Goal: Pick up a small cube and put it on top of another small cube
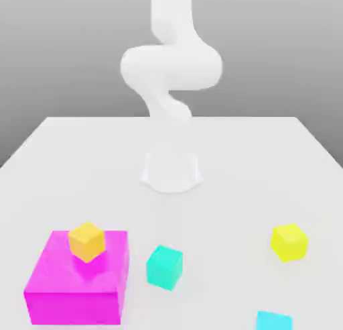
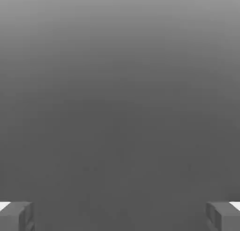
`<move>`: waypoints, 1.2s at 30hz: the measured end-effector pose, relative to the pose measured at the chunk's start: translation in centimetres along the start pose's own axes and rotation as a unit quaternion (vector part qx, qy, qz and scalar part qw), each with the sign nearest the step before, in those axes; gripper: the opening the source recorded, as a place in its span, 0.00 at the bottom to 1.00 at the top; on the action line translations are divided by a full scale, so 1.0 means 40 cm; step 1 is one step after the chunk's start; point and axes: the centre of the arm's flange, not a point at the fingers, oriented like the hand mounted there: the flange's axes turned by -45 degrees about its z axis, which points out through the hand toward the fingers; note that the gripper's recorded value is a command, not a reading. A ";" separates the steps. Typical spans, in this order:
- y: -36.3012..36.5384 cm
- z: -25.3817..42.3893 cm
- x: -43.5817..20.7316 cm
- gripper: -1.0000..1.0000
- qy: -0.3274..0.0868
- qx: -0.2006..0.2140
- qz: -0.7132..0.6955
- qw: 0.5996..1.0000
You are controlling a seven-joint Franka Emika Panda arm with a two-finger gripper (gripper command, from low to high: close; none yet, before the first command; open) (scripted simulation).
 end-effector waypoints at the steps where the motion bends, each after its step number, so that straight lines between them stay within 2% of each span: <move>1: -0.038 0.066 -0.015 0.50 -0.018 -0.001 -0.006 1.000; 6: -0.205 0.341 -0.139 0.50 -0.101 -0.001 -0.036 0.994; 12: -0.377 0.585 -0.384 0.50 -0.196 0.010 -0.074 0.978; 16: -0.472 0.685 -0.588 0.50 -0.258 0.025 -0.097 0.961; 21: -0.577 0.727 -0.867 0.50 -0.334 0.054 -0.132 0.932; 31: -0.581 0.848 -1.004 0.50 -0.347 0.057 -0.127 0.927; 32: -0.580 0.857 -1.013 0.00 -0.347 0.056 -0.128 0.927; 36: -0.581 0.856 -1.013 0.00 -0.347 0.056 -0.128 0.928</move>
